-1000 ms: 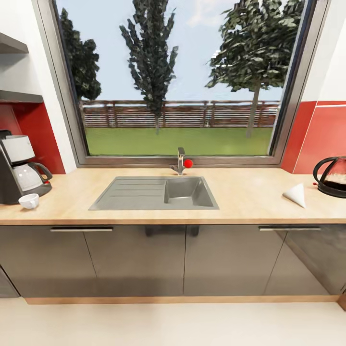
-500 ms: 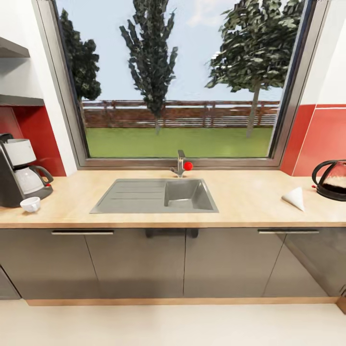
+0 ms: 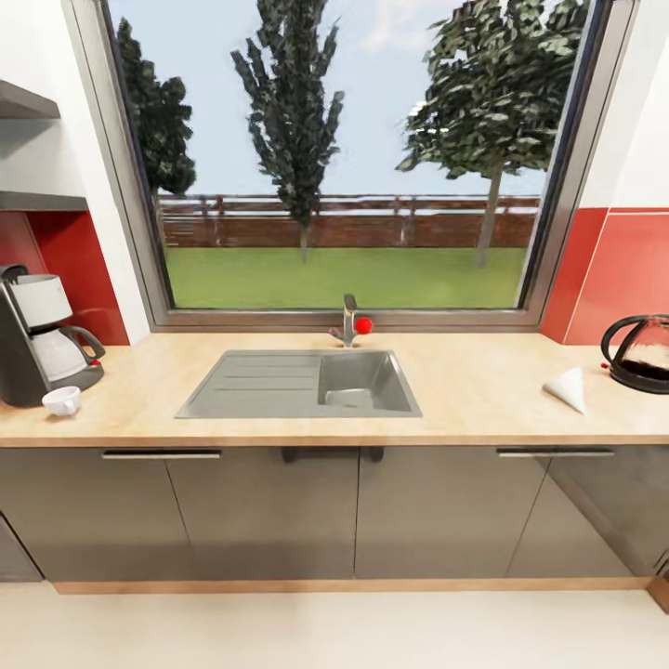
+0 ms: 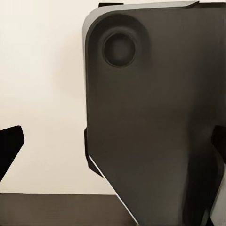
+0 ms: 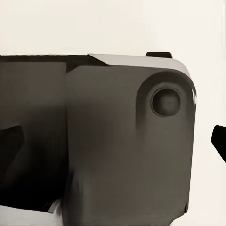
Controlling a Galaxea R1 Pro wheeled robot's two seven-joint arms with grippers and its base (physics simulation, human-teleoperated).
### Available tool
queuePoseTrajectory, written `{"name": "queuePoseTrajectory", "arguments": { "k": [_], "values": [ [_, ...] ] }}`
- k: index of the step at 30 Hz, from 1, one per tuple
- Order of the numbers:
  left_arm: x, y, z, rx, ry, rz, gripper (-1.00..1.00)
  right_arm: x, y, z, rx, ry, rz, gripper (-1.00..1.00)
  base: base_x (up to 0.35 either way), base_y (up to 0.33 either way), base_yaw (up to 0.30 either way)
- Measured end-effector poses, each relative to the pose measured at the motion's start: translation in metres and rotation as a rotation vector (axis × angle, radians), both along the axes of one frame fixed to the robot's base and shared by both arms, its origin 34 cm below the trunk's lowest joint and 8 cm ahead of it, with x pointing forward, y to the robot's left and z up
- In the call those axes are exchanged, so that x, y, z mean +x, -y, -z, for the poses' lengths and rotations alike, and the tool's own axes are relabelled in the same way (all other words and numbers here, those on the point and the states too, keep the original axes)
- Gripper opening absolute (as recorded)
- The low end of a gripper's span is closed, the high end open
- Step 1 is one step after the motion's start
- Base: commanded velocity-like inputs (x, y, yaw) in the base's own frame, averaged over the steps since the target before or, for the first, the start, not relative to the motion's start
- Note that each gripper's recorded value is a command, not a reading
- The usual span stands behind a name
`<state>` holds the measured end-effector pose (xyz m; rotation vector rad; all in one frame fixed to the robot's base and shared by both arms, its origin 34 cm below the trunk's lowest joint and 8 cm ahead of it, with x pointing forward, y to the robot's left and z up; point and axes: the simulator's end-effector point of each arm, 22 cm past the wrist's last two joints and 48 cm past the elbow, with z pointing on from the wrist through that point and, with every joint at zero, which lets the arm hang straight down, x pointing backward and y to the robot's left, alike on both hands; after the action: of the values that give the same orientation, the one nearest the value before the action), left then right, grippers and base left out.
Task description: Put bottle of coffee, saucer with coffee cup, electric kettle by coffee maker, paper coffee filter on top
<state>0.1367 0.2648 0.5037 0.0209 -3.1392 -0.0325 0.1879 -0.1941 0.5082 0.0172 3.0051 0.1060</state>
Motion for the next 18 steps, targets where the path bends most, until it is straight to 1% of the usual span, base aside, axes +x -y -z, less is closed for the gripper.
{"name": "queuePoseTrajectory", "arguments": {
  "k": [5,8,18],
  "values": [
    [-0.005,-0.011,-0.008,0.014,-0.006,-0.002,1.00,-0.001,0.000,-0.007,0.000,-0.001,0.000,1.00,0.000,0.000,0.000],
    [-0.005,-0.013,-0.012,0.017,-0.005,-0.002,1.00,-0.001,0.000,-0.011,0.000,-0.001,0.000,1.00,0.000,0.000,0.000],
    [-0.006,-0.013,-0.025,0.016,-0.004,-0.002,1.00,-0.003,0.000,-0.025,0.000,-0.002,0.000,1.00,0.000,0.000,0.000]
  ]
}}
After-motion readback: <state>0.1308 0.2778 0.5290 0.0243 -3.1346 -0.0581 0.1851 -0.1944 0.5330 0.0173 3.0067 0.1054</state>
